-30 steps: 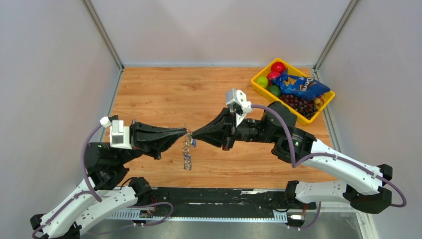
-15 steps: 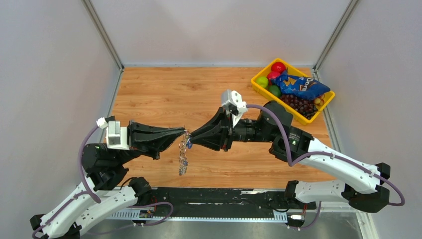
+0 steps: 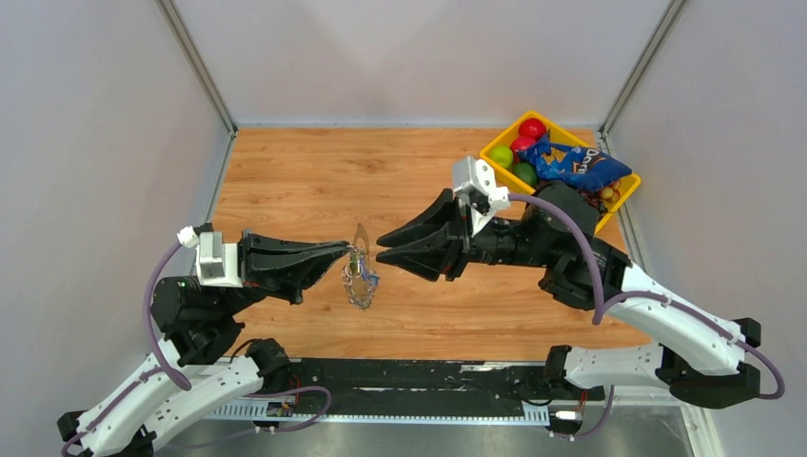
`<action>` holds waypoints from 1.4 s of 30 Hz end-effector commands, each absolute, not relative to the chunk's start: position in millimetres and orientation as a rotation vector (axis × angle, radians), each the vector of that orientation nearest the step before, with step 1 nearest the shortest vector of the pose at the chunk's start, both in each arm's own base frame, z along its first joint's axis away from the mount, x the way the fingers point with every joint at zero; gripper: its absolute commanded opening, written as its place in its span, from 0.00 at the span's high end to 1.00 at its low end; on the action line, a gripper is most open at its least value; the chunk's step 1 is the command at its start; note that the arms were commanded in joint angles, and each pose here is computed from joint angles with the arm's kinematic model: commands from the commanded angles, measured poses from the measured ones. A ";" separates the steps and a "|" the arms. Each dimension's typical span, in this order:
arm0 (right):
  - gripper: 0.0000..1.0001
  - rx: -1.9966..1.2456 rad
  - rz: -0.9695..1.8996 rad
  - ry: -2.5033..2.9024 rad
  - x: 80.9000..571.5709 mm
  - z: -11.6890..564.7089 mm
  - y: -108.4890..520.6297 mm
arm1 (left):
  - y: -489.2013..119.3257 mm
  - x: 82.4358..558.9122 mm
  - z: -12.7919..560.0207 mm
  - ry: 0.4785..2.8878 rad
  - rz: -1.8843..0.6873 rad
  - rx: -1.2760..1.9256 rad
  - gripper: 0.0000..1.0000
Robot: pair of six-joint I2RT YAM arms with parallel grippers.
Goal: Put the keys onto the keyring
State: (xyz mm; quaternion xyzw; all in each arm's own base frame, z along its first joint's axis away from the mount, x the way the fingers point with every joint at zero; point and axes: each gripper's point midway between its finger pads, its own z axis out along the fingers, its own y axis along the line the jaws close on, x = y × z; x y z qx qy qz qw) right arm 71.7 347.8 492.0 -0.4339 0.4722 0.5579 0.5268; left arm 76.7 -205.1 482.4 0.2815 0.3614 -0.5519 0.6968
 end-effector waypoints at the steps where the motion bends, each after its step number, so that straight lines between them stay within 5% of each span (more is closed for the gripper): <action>1: 0.71 -1.056 1.347 1.062 63.4 512.8 344.0 | -190.0 66.0 509.2 0.699 -1.219 0.594 1.00; 42: 0.74 -1.123 1.408 1.075 60.7 500.8 381.7 | -188.9 67.5 505.2 0.704 -1.211 0.587 1.00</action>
